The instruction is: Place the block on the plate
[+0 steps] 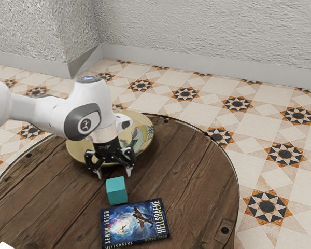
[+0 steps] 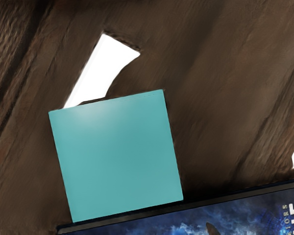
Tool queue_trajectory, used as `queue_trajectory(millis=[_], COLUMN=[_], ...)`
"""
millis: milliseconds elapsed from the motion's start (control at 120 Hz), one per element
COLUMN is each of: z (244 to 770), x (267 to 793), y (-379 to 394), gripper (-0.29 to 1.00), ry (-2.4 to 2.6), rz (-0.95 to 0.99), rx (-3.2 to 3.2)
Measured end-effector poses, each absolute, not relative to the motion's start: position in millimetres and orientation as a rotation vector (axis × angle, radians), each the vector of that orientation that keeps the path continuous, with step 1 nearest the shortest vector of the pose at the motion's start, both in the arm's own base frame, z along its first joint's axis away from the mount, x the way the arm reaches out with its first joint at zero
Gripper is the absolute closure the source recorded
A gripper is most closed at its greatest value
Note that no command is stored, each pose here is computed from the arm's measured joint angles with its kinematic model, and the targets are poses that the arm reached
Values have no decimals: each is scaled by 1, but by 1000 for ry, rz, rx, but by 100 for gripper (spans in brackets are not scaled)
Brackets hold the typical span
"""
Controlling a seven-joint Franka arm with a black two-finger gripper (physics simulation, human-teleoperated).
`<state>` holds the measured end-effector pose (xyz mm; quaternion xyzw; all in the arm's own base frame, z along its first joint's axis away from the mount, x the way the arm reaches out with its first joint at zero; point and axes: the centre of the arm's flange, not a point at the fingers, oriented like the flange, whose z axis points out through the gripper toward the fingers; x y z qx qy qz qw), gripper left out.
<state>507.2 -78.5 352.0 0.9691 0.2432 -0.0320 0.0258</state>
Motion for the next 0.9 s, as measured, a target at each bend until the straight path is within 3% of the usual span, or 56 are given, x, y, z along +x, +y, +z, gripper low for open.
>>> queue_trajectory(millis=[308, 608, 900], z=[328, 316, 306], x=[499, 507, 504], y=[-102, -37, -65], gripper=[0, 0, 0], ry=[941, 1244, 1238], rz=[-79, -68, -69], rx=[2938, 2822, 2829])
